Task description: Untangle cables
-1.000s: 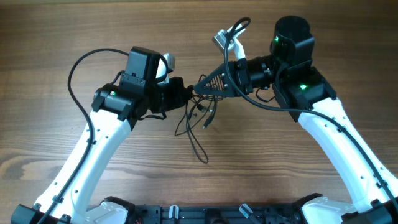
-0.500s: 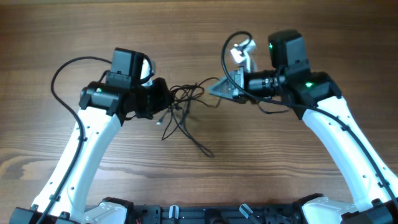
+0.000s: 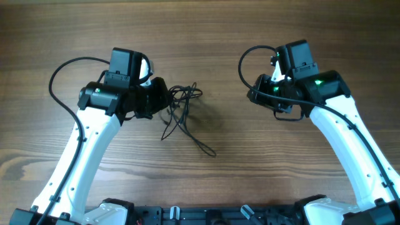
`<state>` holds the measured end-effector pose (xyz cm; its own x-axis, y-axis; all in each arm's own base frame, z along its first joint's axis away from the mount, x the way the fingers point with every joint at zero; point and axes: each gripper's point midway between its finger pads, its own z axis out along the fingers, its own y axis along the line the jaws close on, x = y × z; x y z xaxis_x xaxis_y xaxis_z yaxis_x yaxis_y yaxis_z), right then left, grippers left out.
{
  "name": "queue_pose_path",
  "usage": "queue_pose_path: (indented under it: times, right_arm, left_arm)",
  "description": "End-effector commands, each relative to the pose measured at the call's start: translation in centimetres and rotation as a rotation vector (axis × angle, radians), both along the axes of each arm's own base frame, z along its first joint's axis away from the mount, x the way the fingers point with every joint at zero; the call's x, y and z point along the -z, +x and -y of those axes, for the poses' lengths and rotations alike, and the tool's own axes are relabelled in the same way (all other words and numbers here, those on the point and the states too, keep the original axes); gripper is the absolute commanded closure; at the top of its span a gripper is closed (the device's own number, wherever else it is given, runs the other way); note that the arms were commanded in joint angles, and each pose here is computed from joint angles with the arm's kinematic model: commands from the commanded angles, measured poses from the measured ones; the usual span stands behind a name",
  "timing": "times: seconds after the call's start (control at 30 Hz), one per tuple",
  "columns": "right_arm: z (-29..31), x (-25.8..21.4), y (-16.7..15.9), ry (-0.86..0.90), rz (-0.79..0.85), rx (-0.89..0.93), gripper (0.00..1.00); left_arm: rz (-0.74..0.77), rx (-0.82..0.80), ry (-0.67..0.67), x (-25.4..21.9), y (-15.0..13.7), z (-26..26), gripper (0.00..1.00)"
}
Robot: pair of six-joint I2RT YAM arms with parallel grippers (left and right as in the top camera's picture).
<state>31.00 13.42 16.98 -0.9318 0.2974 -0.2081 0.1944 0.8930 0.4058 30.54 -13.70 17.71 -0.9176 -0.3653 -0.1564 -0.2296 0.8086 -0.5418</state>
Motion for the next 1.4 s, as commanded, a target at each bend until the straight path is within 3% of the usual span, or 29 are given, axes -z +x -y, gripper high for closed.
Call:
queue_pose_path:
  times: [0.0,0.2,0.47,0.63,1.03,1.37]
  right_arm:
    - [-1.6,-0.9,0.2,0.039,0.078,-0.179,0.49]
    - [-6.7,-4.3,-0.4,0.274,0.237,-0.494,0.39]
    - [-10.4,-4.3,-3.0,0.211,0.376,-0.825,0.35]
    - [-10.4,-3.1,-2.6,0.058,0.397,-0.846,0.32]
    - [-13.0,-3.4,-4.6,0.003,0.552,-1.147,0.27]
    - [-13.7,-2.0,-4.8,0.004,0.522,-1.183,0.37]
  left_arm:
    - [0.016,0.011,-0.025,-0.4,0.4,0.3,0.96]
    - [0.015,0.060,-0.035,-0.5,-0.3,1.9,0.96]
    - [0.042,0.233,-0.020,-0.5,-2.5,5.5,0.96]
    - [0.023,0.226,-0.011,-0.3,-2.7,5.3,0.96]
    - [-0.033,0.237,-0.030,0.0,-3.9,5.3,0.96]
    - [-0.049,0.264,-0.085,-0.5,-4.5,6.1,0.96]
